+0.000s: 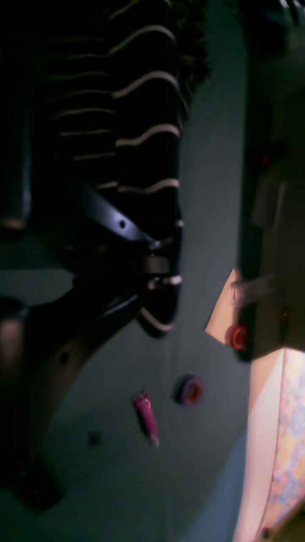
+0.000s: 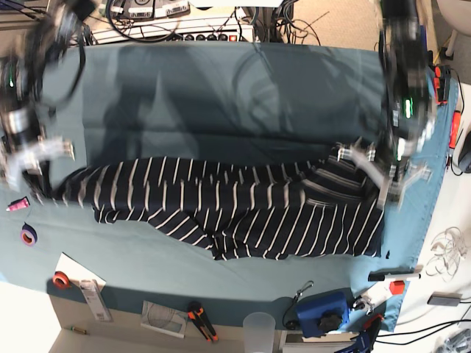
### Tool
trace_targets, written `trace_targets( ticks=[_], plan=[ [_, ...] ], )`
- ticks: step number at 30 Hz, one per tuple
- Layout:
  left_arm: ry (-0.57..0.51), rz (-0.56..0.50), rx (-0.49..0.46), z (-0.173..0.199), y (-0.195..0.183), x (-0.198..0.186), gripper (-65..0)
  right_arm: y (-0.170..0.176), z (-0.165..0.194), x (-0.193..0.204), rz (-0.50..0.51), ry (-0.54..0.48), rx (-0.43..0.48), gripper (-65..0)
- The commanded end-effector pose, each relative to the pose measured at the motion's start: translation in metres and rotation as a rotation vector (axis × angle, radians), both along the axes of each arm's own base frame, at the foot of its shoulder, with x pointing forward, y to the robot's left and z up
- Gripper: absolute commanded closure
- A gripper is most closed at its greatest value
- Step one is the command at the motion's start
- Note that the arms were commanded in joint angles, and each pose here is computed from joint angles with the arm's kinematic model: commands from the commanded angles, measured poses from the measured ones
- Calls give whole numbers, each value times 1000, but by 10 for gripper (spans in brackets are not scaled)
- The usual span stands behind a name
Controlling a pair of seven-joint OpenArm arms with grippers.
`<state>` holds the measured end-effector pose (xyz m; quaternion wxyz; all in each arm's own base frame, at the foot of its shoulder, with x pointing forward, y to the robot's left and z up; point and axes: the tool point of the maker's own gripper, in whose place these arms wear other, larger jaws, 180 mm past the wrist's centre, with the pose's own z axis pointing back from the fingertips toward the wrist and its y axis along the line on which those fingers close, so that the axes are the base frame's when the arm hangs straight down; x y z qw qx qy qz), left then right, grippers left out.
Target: Layout the t-shirt on the table in an organized manner, then fold the t-shirt properly
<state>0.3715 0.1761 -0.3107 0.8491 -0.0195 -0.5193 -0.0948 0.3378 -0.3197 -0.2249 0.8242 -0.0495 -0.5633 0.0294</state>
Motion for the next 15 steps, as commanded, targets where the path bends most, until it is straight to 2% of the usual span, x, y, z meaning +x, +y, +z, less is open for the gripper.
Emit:
trace_targets(
  ticks=[1,4,7,10,15],
  plan=[
    [-70,14,-1,20,7,18,0,-4,19,19,11,-66,-14,0],
    [-122,30,-19,40,12,52,0,-5,17,66,38,-79,7,0],
    [-182,44,-37,69,18,87,0,-10,36,111,40,-102,11,0],
    [-245,60,-70,105,24,128,0,-14,75,154,30,-178,20,0],
    [-324,44,-121,178,27,189,0,-18,167,201,31,-343,103,0]
  ],
)
